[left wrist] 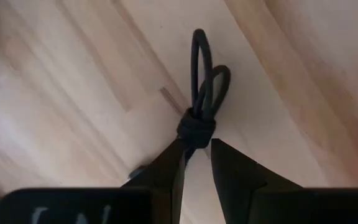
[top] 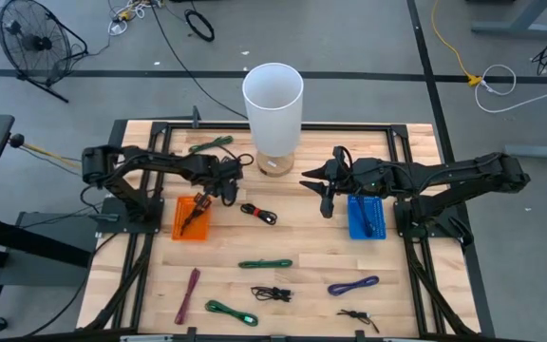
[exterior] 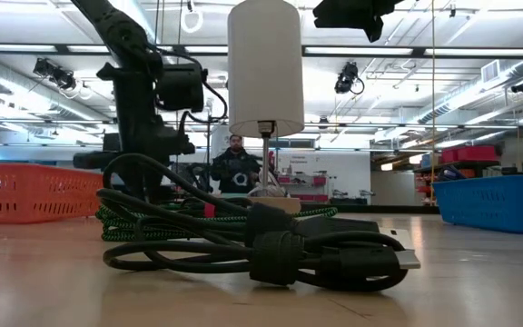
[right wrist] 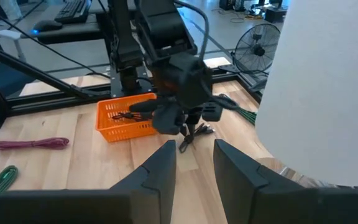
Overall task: Pick & Place USB Port
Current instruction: Put the black charger cable into the orange bin
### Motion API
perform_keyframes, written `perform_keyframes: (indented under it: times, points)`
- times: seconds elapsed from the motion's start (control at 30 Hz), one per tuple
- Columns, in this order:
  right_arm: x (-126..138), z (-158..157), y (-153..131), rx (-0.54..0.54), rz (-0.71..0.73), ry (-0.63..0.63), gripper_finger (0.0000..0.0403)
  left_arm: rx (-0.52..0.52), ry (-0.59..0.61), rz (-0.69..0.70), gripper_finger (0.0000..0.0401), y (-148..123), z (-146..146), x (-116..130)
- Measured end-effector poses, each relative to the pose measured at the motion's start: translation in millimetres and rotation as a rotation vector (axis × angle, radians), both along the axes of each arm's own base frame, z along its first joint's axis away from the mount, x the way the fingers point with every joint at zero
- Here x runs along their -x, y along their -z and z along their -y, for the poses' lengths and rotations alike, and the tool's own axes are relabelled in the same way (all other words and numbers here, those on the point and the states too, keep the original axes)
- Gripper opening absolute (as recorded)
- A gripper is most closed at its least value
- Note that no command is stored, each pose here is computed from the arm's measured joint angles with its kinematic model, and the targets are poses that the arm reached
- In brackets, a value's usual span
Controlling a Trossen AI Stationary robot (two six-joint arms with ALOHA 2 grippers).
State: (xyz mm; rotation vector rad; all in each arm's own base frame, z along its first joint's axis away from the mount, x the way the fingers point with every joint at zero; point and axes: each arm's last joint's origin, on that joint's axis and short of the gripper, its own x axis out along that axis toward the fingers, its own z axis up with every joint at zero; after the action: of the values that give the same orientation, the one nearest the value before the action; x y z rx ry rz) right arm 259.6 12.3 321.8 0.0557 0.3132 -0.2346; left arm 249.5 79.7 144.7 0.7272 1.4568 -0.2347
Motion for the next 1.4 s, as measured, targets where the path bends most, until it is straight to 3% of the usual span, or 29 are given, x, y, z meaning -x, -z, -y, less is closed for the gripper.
perform_keyframes:
  times: [0.37, 0.6, 0.7, 0.8, 1.23, 1.4]
  points:
    - [-2.9, -0.1, 2.8, 0.005, -0.011, 0.000, 0.0107, 0.045, -0.013, 0.073, 0.0085, 3.4, -12.2, -4.9]
    - [-4.5, -0.2, 4.8, 0.005, -0.018, 0.000, 0.0107, 0.067, -0.047, 0.013, 0.0084, 21.8, -14.9, -8.1]
    - [-4.6, -0.2, 4.9, 0.005, -0.018, 0.000, 0.0107, 0.072, -0.066, 0.008, 0.0067, 23.2, -14.8, -7.9]
    - [-4.6, -0.2, 5.0, 0.004, -0.019, 0.001, 0.0107, 0.070, -0.067, 0.005, 0.0023, 21.3, -14.3, -6.3]
    - [-4.6, -0.2, 4.8, 0.002, -0.017, 0.001, 0.0107, 0.070, -0.230, 0.064, 0.0005, -14.1, -14.8, -4.0]
    - [-4.5, -0.2, 4.8, 0.002, -0.018, 0.001, 0.0107, 0.073, -0.379, 0.124, 0.0005, -37.0, -15.9, 0.0]
